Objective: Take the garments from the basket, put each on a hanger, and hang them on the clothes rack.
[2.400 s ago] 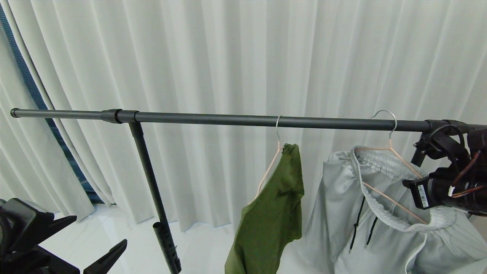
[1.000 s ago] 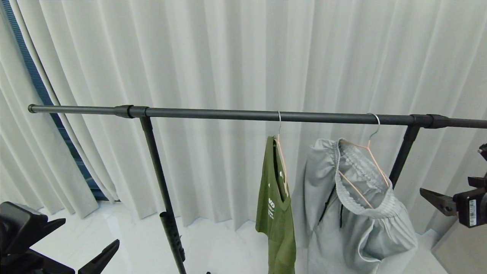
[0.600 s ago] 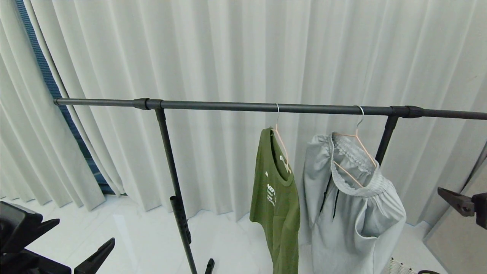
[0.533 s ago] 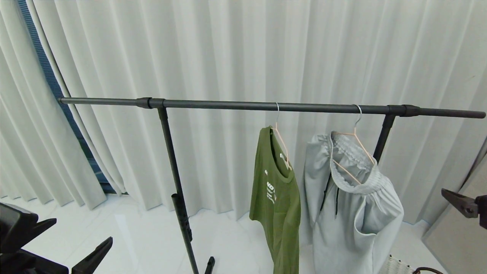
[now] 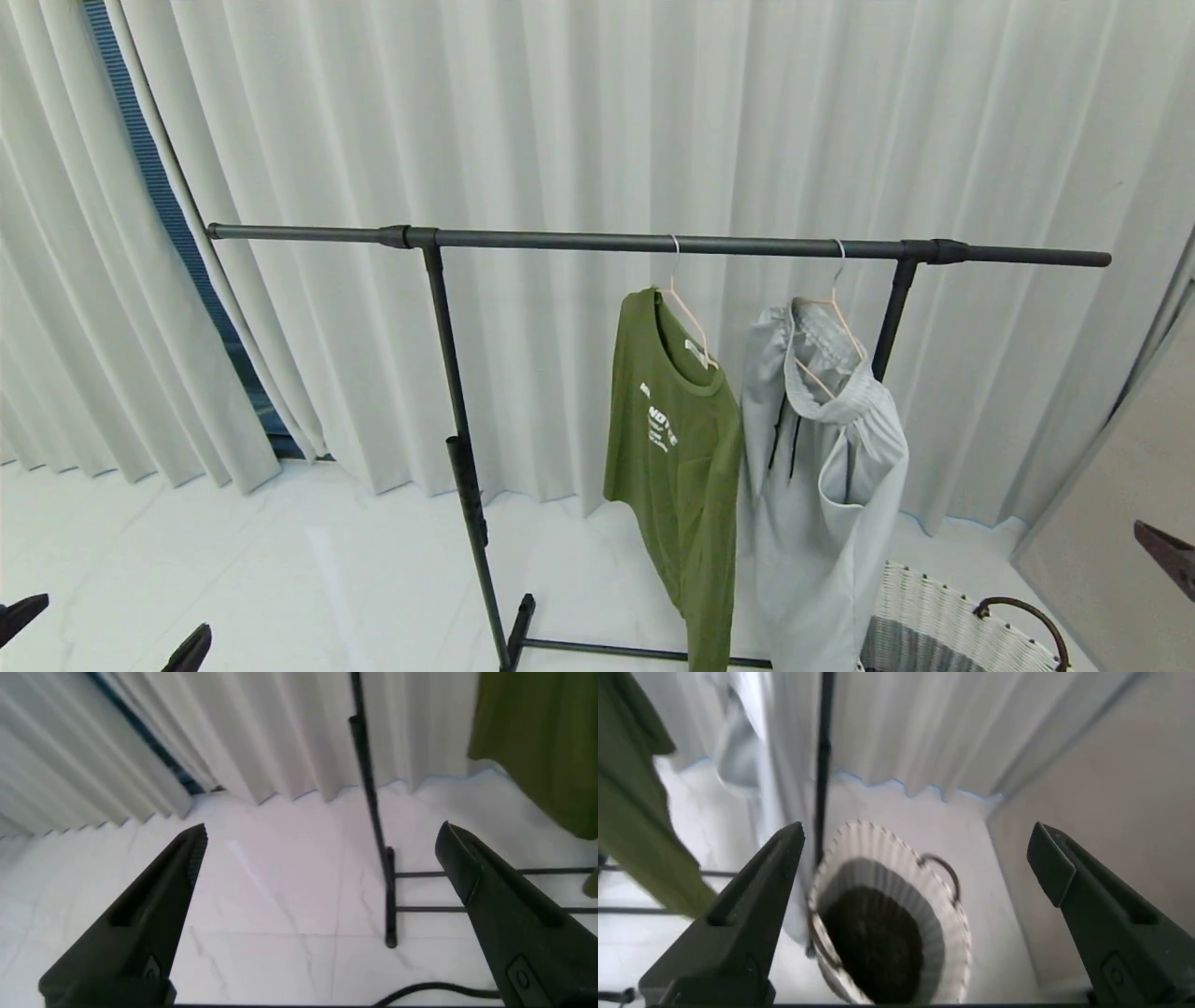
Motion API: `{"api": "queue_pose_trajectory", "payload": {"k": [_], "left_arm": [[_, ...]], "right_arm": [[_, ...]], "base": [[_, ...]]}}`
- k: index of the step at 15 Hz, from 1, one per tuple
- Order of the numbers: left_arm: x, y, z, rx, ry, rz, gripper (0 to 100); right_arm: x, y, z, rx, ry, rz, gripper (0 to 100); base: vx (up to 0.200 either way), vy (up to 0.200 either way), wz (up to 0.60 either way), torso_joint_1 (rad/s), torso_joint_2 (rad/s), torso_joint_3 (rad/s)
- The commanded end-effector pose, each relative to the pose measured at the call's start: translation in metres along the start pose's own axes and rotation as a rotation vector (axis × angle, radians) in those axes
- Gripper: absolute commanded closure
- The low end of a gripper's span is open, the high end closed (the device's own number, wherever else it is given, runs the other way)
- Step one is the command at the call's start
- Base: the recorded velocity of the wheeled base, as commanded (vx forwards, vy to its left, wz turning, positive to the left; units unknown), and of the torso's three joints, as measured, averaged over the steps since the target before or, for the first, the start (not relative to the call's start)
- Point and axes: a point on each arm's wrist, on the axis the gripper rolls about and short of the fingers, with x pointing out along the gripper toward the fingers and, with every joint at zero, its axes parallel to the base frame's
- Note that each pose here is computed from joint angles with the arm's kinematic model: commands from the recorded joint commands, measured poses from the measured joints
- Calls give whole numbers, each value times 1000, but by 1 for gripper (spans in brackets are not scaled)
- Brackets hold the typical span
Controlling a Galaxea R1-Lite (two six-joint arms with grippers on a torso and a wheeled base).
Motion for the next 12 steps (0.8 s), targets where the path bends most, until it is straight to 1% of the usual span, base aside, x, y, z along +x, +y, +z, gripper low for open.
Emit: {"api": "queue_pose_trajectory", "payload": {"k": [1,2,3,4,5,6,7,8,9,10,11,12], "left_arm": [[-12,0,-14,-21,-36,73,0],[-16,0,-24,-40,-28,145,0],[-19,0,-30,-58,-34,189,0],[-20,0,-30,-61,-36,199,0],[-29,0,-40,-84,-30,272,0],[-34,-1,-45,-90,-33,291,0],[-44,-5,-57,-104,-78,316,0],[-47,-5,-57,-113,-111,327,0],[-51,-5,-59,-125,-162,344,0],[-52,-5,-61,-128,-180,346,0],[-58,-6,-64,-144,-259,340,0],[-57,-6,-64,-179,-262,340,0]], "right_arm": [[-12,-3,-13,14,-18,-37,0],[-20,-3,-26,9,-26,-53,0],[-26,-3,-37,-6,-32,-65,0],[-28,-3,-40,-12,-36,-67,0],[-39,0,-61,-58,-58,-80,0],[-43,0,-68,-67,-72,-85,0],[-51,3,-85,-80,-110,-94,0],[-57,4,-94,-76,-132,-101,0],[-63,5,-105,-76,-144,-104,0],[-65,5,-109,-76,-144,-107,0],[-75,6,-122,-75,-157,-134,0],[-78,5,-122,-66,-171,-155,0]], "base": [[0,0,0,0,0,0],[0,0,0,0,0,0],[0,0,0,0,0,0],[0,0,0,0,0,0],[0,0,0,0,0,0],[0,0,0,0,0,0],[0,0,0,0,0,0],[0,0,0,0,0,0],[0,0,0,0,0,0],[0,0,0,0,0,0],[0,0,0,0,0,0],[0,0,0,0,0,0]]}}
